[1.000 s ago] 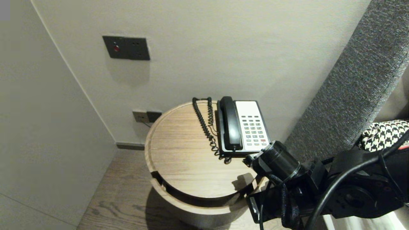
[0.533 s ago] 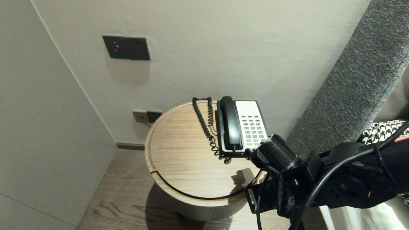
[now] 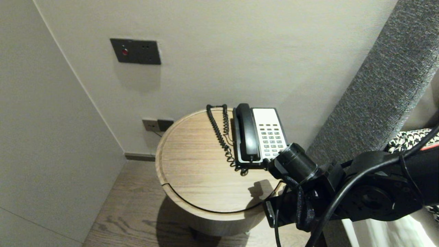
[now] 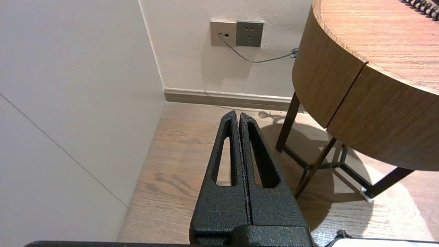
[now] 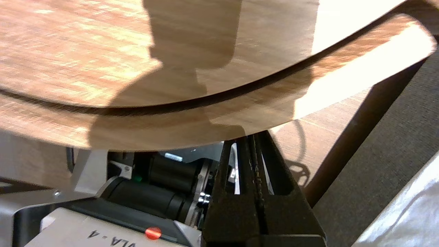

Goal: Close the nightstand drawer, then open the nightstand drawer

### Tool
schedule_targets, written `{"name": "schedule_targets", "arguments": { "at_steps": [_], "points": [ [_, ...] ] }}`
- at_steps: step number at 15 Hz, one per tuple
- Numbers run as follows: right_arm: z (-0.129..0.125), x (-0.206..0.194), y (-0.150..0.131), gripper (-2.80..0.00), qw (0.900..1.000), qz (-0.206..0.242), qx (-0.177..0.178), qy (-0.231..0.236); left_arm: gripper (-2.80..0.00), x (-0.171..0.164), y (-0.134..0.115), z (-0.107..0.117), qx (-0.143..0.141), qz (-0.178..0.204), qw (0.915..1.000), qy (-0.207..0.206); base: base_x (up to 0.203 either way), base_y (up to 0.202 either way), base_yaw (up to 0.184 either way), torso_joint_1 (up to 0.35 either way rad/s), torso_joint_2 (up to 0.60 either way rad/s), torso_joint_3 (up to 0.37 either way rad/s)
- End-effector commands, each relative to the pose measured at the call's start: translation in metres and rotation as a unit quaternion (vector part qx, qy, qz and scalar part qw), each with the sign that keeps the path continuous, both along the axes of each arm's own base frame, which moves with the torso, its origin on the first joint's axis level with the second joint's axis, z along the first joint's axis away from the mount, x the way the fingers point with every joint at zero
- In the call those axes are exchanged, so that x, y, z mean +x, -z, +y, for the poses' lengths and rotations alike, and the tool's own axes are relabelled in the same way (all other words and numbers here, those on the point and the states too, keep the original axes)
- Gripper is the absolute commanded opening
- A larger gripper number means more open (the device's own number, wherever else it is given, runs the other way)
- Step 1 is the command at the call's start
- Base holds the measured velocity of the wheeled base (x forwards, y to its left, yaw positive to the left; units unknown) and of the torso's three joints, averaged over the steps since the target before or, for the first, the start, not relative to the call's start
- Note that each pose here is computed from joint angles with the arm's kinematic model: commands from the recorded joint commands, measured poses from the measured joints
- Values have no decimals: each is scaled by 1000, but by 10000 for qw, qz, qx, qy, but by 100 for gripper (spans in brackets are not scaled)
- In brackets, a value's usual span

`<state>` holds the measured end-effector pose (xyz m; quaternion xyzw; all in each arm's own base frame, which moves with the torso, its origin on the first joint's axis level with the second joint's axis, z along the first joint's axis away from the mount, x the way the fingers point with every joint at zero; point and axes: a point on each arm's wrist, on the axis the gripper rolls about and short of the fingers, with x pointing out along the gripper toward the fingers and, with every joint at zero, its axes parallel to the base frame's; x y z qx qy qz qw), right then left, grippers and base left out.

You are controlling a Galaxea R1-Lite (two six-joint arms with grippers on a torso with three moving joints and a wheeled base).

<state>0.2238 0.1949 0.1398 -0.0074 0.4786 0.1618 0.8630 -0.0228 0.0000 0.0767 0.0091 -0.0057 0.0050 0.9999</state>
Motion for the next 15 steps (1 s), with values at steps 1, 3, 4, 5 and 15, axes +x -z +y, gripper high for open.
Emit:
{"name": "schedule_targets", "arguments": {
  "at_steps": [1, 3, 4, 5, 15],
  "points": [
    [-3, -5, 3, -280, 9998, 165, -126, 0, -280, 0, 0, 0, 1, -12, 10000, -5, 0, 0, 0, 0, 0, 0],
    [-6, -10, 8, -280, 9995, 258, -195, 2, -280, 0, 0, 0, 1, -12, 10000, -5, 0, 0, 0, 0, 0, 0],
    [-9, -13, 10, -280, 9992, 315, -238, 12, -280, 0, 0, 0, 1, -12, 10000, -5, 0, 0, 0, 0, 0, 0],
    [-11, -15, 12, -280, 9990, 353, -264, 22, -280, 0, 0, 0, 1, -12, 10000, -5, 0, 0, 0, 0, 0, 0],
    [-76, -33, 29, -280, 9923, 728, -543, 837, -280, 0, 0, 0, 1, -12, 10000, -5, 0, 0, 0, 0, 0, 0]
  ]
}}
